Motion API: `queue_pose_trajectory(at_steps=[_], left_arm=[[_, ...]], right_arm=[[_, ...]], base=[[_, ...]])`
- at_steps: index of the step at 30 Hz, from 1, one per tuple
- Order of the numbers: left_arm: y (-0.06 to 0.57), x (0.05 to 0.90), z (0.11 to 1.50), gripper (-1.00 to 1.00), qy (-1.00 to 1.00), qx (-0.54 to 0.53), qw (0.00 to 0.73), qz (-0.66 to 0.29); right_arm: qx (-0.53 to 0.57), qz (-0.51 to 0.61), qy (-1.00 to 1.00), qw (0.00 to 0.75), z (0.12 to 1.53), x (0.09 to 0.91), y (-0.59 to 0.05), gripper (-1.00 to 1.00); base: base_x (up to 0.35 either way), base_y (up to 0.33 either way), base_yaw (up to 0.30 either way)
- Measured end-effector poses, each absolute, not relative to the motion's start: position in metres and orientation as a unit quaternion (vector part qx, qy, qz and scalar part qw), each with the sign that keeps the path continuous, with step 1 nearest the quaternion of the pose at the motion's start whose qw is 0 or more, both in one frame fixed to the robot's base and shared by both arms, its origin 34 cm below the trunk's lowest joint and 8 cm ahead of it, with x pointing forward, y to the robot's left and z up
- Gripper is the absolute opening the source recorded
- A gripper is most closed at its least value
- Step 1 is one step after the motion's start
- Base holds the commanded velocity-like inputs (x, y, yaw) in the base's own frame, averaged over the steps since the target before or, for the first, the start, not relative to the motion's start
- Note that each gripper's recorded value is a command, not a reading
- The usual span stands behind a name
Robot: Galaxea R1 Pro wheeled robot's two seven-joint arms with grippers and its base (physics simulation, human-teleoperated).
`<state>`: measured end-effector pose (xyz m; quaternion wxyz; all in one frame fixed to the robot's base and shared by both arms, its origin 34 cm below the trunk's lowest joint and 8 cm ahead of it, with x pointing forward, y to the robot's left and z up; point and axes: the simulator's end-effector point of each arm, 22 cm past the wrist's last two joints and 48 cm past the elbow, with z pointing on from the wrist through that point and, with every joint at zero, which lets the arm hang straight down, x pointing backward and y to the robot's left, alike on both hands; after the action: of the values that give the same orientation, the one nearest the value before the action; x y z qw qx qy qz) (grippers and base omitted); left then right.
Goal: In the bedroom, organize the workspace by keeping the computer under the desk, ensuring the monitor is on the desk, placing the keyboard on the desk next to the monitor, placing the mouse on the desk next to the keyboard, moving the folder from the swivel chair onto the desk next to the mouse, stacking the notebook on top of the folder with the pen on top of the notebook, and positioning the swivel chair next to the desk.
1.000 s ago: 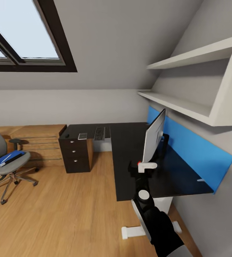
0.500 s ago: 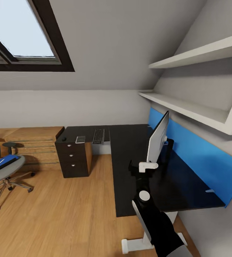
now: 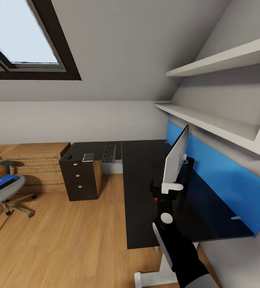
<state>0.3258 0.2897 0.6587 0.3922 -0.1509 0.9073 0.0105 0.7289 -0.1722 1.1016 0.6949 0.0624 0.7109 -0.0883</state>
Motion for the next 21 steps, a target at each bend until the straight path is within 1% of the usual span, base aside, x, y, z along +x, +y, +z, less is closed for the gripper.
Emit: queue_pose_trajectory(at_steps=[4,9,12,21], left_arm=[[0.2897,0.3258,0.6588,1.00,0.907,-0.151,0.392,0.011],[0.2899,0.3262,0.6591,1.00,0.907,-0.152,0.393,0.011],[0.2897,0.3263,0.6591,1.00,0.907,-0.151,0.393,0.010],[0.2898,0.3257,0.6587,1.00,0.907,-0.151,0.392,0.011]], right_arm=[[0.065,-0.089,0.711,0.694,1.1014,0.7289,-0.1743,1.00],[0.065,-0.090,0.711,0.694,1.1014,0.7287,-0.1750,1.00],[0.065,-0.090,0.711,0.694,1.1011,0.7289,-0.1751,1.00],[0.069,-0.093,0.712,0.693,1.1001,0.7293,-0.1797,1.00]], base=[[0.055,-0.002,0.000],[0.219,0.000,0.000],[0.128,0.000,0.000],[0.042,0.000,0.000]])
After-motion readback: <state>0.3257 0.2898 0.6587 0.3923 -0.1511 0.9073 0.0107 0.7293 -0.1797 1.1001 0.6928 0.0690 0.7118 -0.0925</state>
